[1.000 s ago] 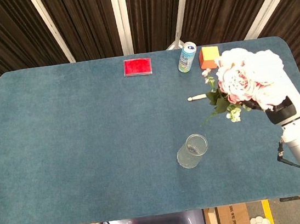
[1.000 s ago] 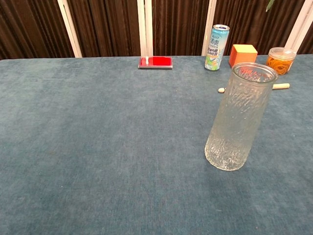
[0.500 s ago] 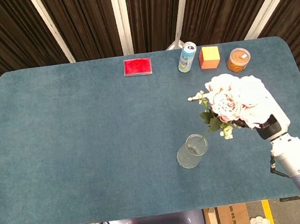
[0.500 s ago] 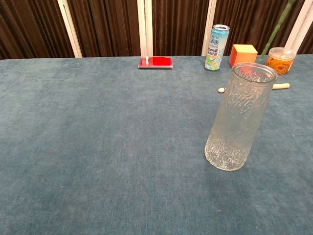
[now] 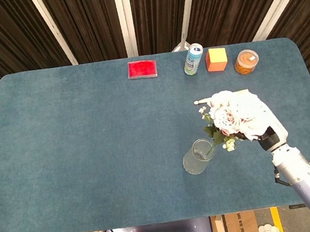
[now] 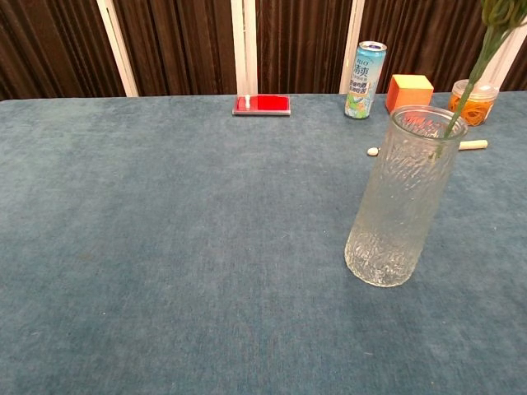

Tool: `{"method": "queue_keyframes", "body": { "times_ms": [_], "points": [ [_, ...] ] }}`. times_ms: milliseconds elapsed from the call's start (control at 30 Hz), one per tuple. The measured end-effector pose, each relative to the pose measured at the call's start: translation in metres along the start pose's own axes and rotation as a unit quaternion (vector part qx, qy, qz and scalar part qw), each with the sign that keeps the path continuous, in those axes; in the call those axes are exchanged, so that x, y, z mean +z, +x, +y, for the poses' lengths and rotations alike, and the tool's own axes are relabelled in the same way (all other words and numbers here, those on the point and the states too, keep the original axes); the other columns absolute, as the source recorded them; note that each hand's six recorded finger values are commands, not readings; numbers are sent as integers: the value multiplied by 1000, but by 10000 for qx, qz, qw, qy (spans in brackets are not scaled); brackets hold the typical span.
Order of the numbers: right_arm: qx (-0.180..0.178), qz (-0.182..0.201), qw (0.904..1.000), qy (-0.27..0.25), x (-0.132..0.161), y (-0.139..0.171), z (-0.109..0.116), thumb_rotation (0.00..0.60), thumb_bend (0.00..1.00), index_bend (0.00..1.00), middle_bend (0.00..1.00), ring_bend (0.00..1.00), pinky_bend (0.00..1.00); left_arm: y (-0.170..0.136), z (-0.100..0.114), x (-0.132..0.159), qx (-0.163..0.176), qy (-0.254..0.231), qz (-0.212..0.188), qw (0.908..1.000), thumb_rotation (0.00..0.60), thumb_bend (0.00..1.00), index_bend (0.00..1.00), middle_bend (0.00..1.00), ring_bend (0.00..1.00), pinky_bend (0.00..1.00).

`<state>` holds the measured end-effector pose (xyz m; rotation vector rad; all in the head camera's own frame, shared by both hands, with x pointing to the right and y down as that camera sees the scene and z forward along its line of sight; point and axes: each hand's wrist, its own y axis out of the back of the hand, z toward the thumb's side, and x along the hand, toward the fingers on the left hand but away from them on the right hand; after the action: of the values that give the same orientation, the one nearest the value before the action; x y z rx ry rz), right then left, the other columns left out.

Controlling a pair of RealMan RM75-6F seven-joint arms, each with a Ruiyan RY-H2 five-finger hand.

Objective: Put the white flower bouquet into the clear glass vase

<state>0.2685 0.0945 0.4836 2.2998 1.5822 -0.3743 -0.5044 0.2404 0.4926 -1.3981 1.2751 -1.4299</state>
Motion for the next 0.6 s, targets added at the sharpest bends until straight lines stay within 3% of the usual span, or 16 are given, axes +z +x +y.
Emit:
{"method": "queue_keyframes", "body": {
  "times_ms": [367, 433, 600],
  "points": [
    [277, -295, 9988, 283, -37, -1, -8, 600, 407, 509, 408, 388, 95, 0, -2, 1, -12, 38, -1, 10000, 600, 349, 139, 0, 0, 60],
    [360, -334, 9983, 322, -42, -1, -11, 600, 372, 452, 349, 323, 69, 0, -2, 1, -9, 44, 2, 10000, 600, 349, 139, 0, 0, 60],
    [668, -435, 9957, 467, -50, 0, -20, 600, 178, 213, 139, 127, 2, 0, -2, 2, -19, 59, 7, 10000, 600, 349, 139, 0, 0, 60]
  ]
}}
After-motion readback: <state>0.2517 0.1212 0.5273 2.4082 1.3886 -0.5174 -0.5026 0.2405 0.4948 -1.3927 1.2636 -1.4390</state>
